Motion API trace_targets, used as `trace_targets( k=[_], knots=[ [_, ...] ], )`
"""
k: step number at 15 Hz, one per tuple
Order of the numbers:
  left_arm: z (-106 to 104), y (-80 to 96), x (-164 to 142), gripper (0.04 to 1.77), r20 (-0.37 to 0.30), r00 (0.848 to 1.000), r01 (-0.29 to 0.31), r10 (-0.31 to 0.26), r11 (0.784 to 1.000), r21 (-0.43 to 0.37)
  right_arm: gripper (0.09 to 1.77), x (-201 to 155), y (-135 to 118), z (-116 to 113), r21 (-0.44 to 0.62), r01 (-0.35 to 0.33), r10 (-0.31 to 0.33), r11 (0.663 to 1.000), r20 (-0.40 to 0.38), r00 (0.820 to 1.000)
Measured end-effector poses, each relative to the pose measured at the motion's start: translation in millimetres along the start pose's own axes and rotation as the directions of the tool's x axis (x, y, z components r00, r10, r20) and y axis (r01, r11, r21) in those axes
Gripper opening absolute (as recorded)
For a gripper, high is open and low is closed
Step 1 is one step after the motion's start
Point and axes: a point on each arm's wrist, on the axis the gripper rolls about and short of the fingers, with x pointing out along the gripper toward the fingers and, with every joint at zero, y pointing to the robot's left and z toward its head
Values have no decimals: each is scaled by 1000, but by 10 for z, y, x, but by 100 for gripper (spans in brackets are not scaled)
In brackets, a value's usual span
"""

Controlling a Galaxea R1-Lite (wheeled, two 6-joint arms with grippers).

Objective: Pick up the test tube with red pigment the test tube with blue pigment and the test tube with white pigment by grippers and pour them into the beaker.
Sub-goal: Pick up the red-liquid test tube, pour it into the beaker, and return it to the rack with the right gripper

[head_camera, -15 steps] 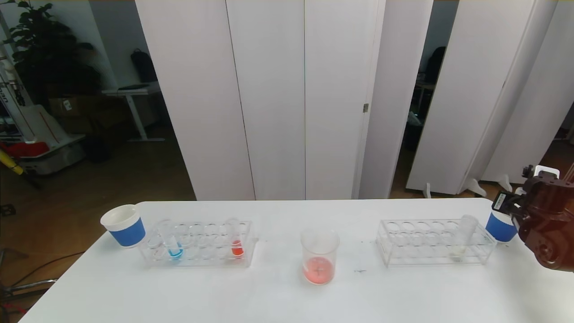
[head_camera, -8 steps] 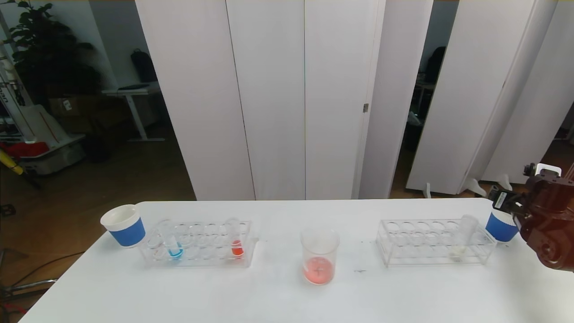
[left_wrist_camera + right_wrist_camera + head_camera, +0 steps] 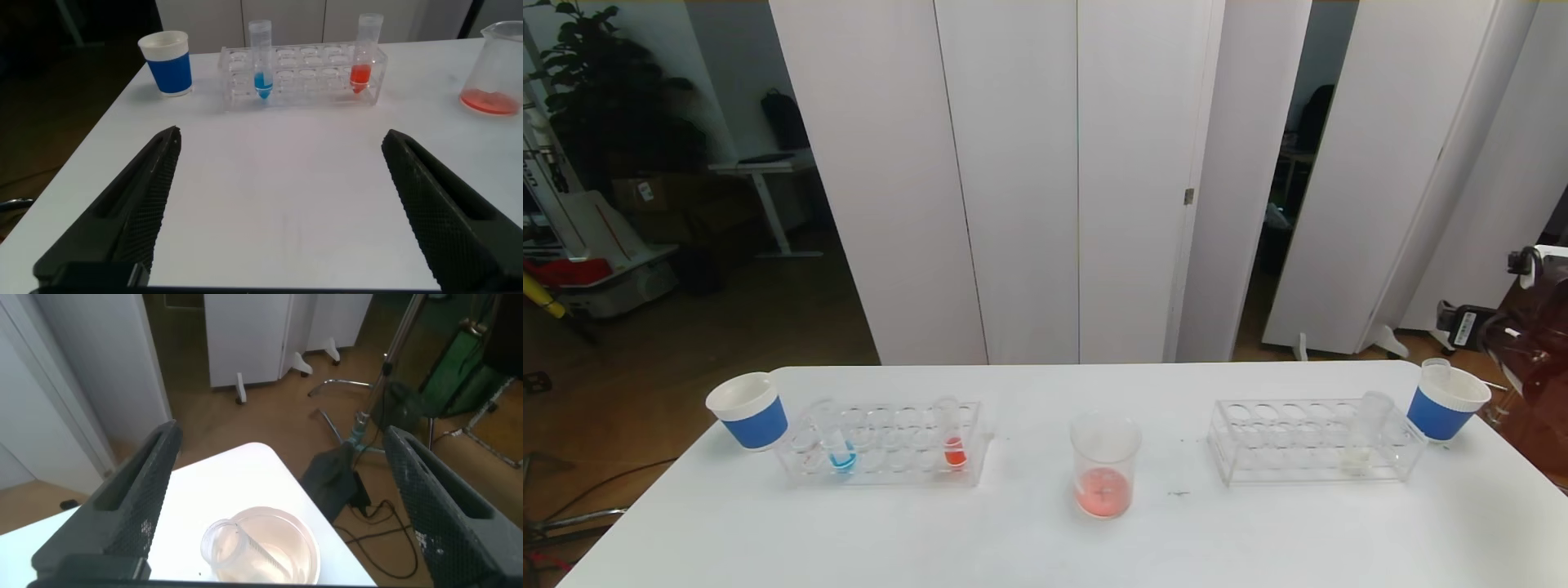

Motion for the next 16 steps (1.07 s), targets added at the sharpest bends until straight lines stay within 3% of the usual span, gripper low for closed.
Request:
trace_targets(
  k=[6, 8, 10, 16],
  knots=[
    [0, 0, 0, 175, 0, 1000, 0, 0, 1000, 0, 175, -611, -136, 651, 12, -87, 86, 996, 81, 993],
    [0, 0, 0, 175, 0, 1000, 0, 0, 1000, 0, 175, -903, -211, 832, 12, -104, 102, 995, 110, 989],
    [0, 0, 0, 175, 0, 1000, 0, 0, 1000, 0, 175, -1296, -315, 998, -5, -157, 157, 988, 139, 978],
    [0, 0, 0, 175, 0, 1000, 0, 0, 1000, 0, 175, -2601, -667, 1120, -56, -289, 295, 956, 164, 941]
  ],
)
